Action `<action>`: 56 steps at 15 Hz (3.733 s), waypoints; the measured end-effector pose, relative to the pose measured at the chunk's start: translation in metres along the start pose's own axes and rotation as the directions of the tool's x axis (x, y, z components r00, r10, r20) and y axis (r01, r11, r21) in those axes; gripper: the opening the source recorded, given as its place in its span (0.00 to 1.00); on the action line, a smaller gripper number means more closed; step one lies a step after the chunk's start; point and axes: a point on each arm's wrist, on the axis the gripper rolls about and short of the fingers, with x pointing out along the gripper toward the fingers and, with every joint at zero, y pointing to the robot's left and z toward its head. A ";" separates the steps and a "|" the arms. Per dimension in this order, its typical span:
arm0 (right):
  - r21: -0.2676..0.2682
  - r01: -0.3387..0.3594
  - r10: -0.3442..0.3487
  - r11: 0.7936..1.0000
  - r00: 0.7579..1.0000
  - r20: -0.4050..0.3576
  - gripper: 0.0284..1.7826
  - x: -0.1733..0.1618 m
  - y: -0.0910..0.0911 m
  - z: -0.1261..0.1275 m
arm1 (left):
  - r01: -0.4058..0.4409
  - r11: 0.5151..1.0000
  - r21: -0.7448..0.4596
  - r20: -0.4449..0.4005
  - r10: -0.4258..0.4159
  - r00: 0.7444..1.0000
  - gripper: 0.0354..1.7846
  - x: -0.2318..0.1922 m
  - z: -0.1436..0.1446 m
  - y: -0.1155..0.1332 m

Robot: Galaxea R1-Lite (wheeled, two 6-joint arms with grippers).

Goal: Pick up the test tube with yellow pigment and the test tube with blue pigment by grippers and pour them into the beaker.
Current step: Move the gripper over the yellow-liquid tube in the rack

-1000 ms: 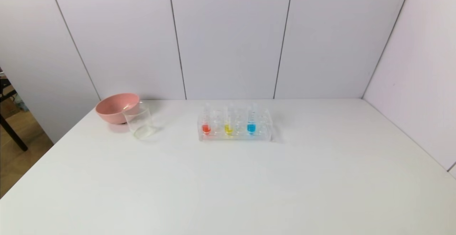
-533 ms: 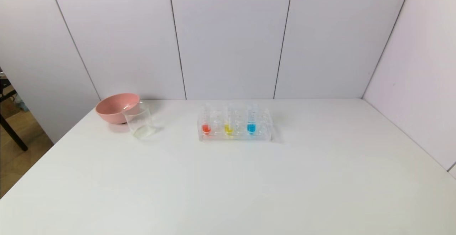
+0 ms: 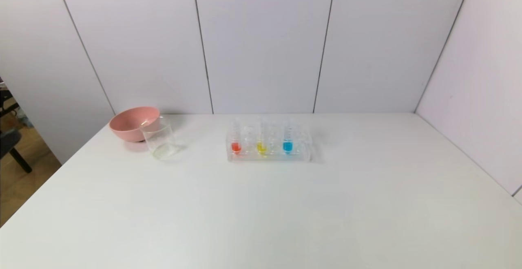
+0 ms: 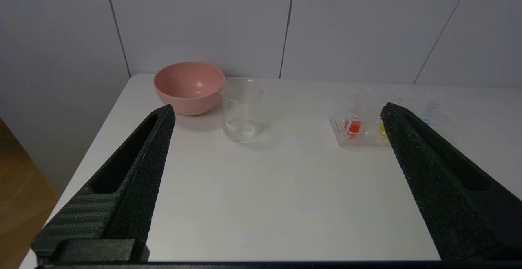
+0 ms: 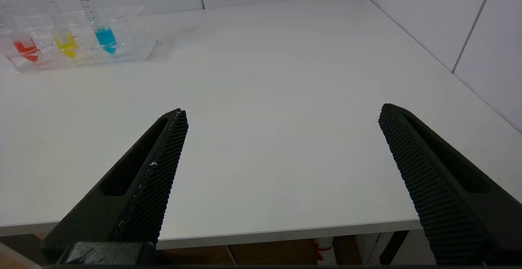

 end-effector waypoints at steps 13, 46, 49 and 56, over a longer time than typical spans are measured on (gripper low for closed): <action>0.000 0.000 0.000 1.000 1.000 0.000 0.96 0.000 0.000 0.000 | 0.043 0.996 -0.084 -0.072 -0.049 0.996 0.99 0.187 -0.033 -0.100; 0.000 0.000 0.000 1.000 1.000 0.000 0.96 0.000 0.000 0.000 | 0.158 0.986 -0.055 -0.147 -0.164 0.975 0.99 0.294 -0.208 -0.223; 0.000 0.000 0.000 1.000 1.000 0.000 0.96 0.000 0.000 0.000 | 0.145 0.988 -0.048 -0.134 -0.151 0.979 0.99 0.305 -0.210 -0.220; 0.000 0.000 0.000 1.000 1.000 0.000 0.96 0.000 0.000 0.000 | 0.132 0.990 -0.043 -0.142 -0.137 0.980 0.98 0.312 -0.214 -0.219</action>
